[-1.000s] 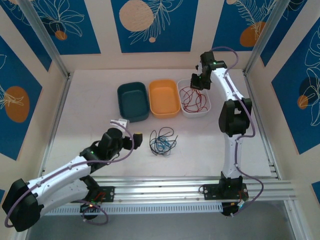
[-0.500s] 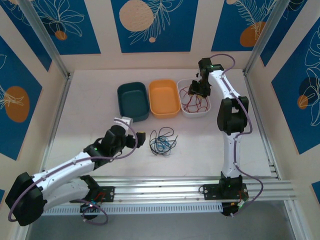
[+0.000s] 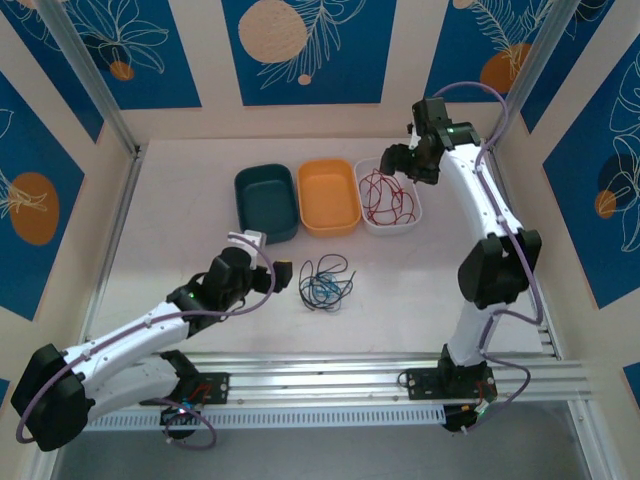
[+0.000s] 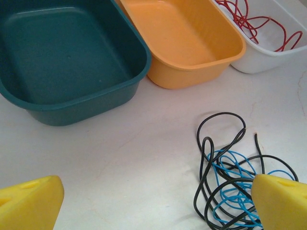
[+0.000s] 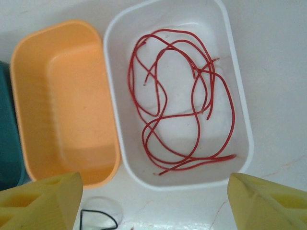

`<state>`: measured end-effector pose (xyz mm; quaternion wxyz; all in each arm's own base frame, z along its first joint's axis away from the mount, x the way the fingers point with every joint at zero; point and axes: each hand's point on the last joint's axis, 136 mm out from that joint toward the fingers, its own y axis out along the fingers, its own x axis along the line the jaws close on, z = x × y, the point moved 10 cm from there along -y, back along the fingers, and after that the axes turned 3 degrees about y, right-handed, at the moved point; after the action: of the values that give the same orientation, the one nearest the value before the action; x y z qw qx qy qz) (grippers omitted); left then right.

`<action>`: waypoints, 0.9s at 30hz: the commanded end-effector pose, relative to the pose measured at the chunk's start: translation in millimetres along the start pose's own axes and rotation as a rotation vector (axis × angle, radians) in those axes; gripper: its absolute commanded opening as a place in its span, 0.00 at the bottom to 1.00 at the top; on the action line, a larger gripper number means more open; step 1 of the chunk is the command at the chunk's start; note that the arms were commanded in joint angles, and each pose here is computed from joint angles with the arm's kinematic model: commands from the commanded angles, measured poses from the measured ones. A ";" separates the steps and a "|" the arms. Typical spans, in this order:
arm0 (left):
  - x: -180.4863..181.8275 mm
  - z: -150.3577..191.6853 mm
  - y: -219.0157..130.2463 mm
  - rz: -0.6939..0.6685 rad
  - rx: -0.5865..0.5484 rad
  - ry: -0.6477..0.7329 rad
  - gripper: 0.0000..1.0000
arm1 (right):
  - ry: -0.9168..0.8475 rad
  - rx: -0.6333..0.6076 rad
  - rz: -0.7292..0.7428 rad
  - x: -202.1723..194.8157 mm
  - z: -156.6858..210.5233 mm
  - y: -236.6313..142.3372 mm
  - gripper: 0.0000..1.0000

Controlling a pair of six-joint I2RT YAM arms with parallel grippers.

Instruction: Untangle the cables

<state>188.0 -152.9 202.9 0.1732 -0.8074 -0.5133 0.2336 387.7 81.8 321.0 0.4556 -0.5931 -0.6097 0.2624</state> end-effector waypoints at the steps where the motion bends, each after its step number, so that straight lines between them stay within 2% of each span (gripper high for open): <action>1: -2.1 -11.6 -0.4 0.014 -0.013 -0.049 1.00 | -0.018 -0.038 0.013 8.2 17.3 -17.1 0.79; 5: 1.0 -8.5 5.1 0.005 0.008 -0.101 1.00 | -0.053 -0.074 -0.029 20.9 45.2 -36.5 0.76; 12: 9.6 -1.9 21.5 0.044 0.068 -0.222 1.00 | -0.100 -0.043 -0.093 39.0 101.2 -40.0 0.70; 15: 11.3 2.4 30.4 0.088 0.084 -0.271 1.00 | -0.103 0.028 -0.153 47.6 128.2 -28.4 0.67; 21: 6.0 8.9 46.0 0.185 0.133 -0.292 0.91 | -0.100 0.194 -0.181 58.6 172.6 4.8 0.60; 27: 3.2 16.7 60.7 0.217 0.185 -0.289 0.80 | -0.060 0.306 -0.103 56.7 190.0 39.2 0.54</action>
<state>221.3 -169.0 158.0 0.1554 -0.7854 -0.4444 0.4019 246.4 180.2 229.2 0.5089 -0.4769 -0.6266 0.3478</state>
